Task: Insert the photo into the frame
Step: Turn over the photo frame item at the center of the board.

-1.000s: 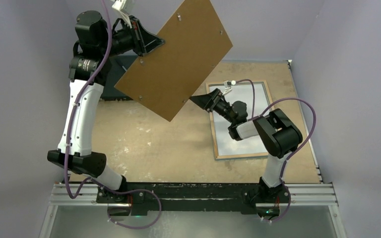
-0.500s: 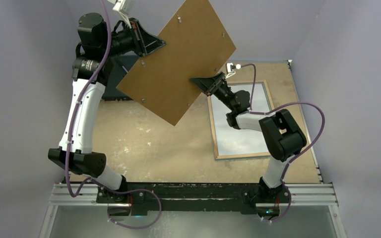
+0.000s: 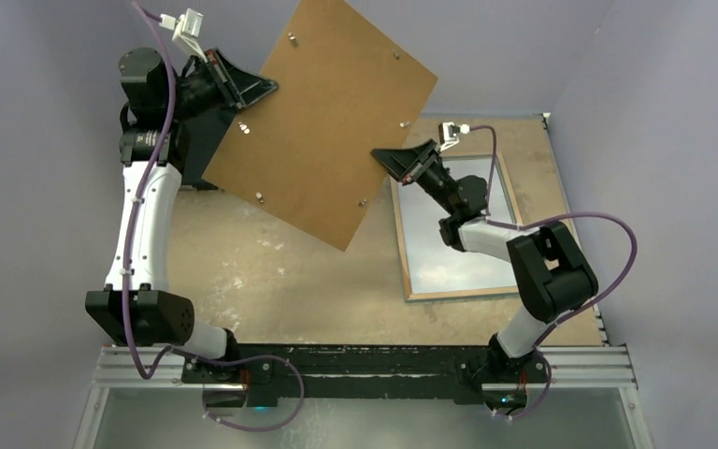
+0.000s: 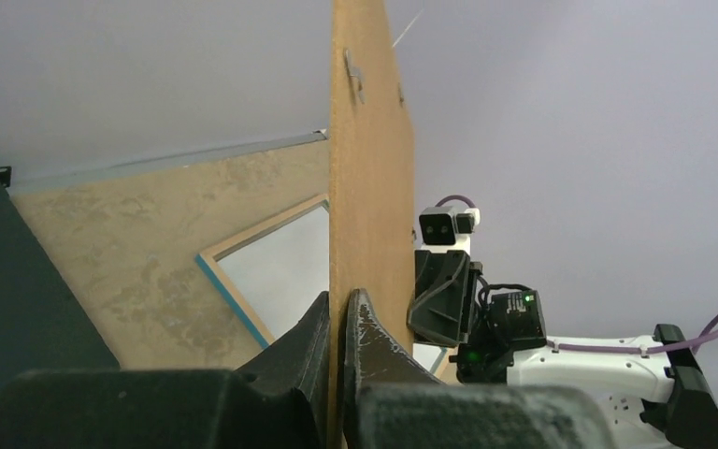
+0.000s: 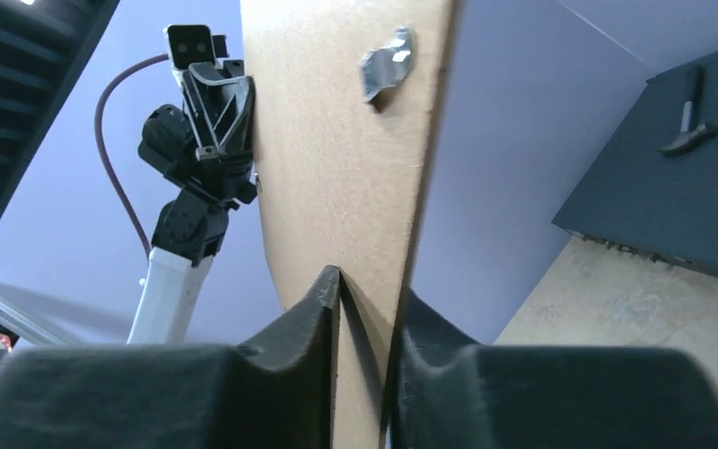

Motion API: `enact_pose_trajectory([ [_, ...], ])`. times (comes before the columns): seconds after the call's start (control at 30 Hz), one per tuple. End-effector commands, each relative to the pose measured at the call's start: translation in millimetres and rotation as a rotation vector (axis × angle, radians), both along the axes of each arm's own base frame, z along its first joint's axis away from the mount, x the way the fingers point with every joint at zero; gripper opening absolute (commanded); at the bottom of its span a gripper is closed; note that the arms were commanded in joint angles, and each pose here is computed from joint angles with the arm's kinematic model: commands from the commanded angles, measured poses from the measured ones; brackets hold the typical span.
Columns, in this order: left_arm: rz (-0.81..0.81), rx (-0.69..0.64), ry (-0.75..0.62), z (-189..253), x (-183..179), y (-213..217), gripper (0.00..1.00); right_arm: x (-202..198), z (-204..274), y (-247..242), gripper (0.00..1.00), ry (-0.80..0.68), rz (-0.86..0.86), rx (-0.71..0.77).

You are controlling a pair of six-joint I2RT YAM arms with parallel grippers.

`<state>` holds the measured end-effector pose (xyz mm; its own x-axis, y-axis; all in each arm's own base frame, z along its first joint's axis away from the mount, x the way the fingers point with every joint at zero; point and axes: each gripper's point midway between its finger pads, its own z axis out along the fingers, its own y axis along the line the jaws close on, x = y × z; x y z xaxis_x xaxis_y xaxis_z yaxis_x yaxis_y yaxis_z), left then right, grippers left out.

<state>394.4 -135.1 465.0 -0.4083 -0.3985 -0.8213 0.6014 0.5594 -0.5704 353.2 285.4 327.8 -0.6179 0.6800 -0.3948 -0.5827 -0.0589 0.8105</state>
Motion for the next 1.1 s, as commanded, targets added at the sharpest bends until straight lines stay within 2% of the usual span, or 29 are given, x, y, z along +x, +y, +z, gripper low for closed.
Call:
enact_pose_trajectory([
  [0.0,0.098,0.009,-0.139,17.5,7.5,16.4,0.00,-92.0,115.9,-36.8,0.11,-0.585,0.087,0.294],
  [0.07,0.098,0.035,-0.121,7.1,9.2,17.3,0.00,-92.0,115.8,-34.1,0.00,-0.564,0.122,0.288],
  [0.1,0.099,0.054,-0.098,-1.1,10.2,18.1,0.00,-93.3,115.7,-31.4,0.00,-0.558,0.142,0.272],
  [0.13,0.098,0.070,-0.080,-8.8,11.4,18.7,0.05,-93.8,117.3,-30.4,0.00,-0.556,0.149,0.256],
  [0.23,0.087,0.150,-0.024,-39.2,16.1,21.7,0.36,-86.0,118.7,-22.3,0.00,-0.517,0.156,0.159],
  [0.3,0.081,0.224,0.019,-65.3,17.3,25.8,0.52,-79.0,120.7,-19.7,0.00,-0.498,0.123,0.093],
  [0.4,0.065,0.332,0.070,-102.2,14.7,33.4,0.64,-60.6,123.3,-19.2,0.00,-0.442,0.072,-0.016],
  [0.5,0.052,0.430,0.068,-130.6,7.2,40.5,0.82,-37.3,133.2,-31.1,0.00,-0.374,0.017,-0.115],
  [0.57,0.041,0.503,0.049,-147.8,2.3,45.9,0.86,-26.9,139.5,-44.5,0.00,-0.341,-0.027,-0.170],
  [0.73,-0.026,0.706,0.048,-205.6,-8.3,61.2,0.91,7.6,122.9,-82.0,0.00,-0.125,-0.100,-0.357],
  [0.83,-0.060,0.748,0.050,-224.6,-8.9,61.4,0.92,18.0,111.7,-114.4,0.00,-0.039,-0.139,-0.393],
  [0.93,-0.118,0.773,0.054,-237.5,-8.9,45.3,0.92,27.2,103.0,-152.7,0.00,0.039,-0.223,-0.408],
  [1.07,-0.208,0.835,0.018,-256.8,-13.2,-0.9,0.93,37.4,96.4,-187.9,0.00,0.090,-0.359,-0.503],
])
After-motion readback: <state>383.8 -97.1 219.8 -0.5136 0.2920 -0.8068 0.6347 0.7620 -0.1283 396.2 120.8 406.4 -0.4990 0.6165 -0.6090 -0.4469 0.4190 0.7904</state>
